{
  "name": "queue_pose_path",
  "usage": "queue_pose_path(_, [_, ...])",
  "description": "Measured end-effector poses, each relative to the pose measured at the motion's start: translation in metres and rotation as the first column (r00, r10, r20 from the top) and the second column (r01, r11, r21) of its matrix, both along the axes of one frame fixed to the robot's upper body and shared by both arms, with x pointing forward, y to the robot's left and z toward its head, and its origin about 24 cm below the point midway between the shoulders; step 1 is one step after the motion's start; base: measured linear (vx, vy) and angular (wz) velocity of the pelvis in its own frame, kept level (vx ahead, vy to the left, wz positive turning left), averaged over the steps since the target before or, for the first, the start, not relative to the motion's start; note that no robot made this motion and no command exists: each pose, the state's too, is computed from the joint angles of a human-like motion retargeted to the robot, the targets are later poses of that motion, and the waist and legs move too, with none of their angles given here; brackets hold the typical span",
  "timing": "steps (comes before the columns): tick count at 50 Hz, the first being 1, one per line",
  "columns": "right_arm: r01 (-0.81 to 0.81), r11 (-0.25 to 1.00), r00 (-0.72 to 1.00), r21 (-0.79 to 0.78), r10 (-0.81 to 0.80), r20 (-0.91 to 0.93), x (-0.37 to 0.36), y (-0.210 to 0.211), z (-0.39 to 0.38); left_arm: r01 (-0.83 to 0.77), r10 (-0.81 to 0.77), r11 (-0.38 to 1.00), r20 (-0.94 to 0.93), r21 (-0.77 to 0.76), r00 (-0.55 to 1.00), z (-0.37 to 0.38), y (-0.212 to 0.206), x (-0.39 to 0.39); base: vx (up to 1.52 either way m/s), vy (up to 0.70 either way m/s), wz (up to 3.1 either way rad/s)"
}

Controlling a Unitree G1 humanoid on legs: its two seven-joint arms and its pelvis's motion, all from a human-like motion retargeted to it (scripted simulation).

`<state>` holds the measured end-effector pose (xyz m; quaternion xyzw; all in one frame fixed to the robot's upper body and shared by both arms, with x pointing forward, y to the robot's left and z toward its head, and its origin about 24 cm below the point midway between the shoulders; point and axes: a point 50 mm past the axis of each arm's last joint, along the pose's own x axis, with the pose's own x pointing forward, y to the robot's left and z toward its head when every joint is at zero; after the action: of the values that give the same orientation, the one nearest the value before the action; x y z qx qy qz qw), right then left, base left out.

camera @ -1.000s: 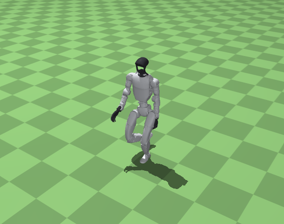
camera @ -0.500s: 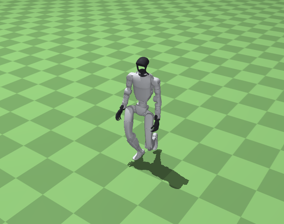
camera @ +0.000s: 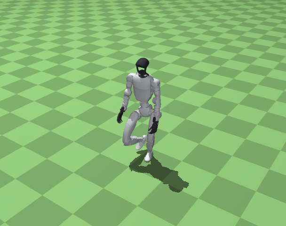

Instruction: Walk

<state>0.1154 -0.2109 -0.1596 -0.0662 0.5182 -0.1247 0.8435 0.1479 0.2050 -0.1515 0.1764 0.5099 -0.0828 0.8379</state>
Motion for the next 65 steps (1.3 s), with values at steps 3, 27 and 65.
queue_pose_path(3, [0.010, 1.000, 0.994, 0.013, -0.009, -0.110, -0.034, 0.001, -0.009, -0.080, 0.080, 0.997, 0.176, -0.005, 0.981, 0.024, 0.011, 0.047, 0.01, -0.02, 0.00])
queue_pose_path(27, [0.124, 0.992, 0.956, -0.020, -0.114, 0.269, 0.055, -0.019, 0.029, -0.070, 0.022, 0.989, -0.339, -0.129, 0.941, -0.028, -0.026, -0.120, 0.02, -0.05, -0.09])
queue_pose_path(65, [0.102, 0.994, 0.988, 0.025, -0.105, 0.110, 0.019, -0.006, 0.009, -0.043, 0.030, 0.997, -0.213, -0.058, 0.977, -0.022, -0.010, -0.075, 0.01, -0.01, 0.06])
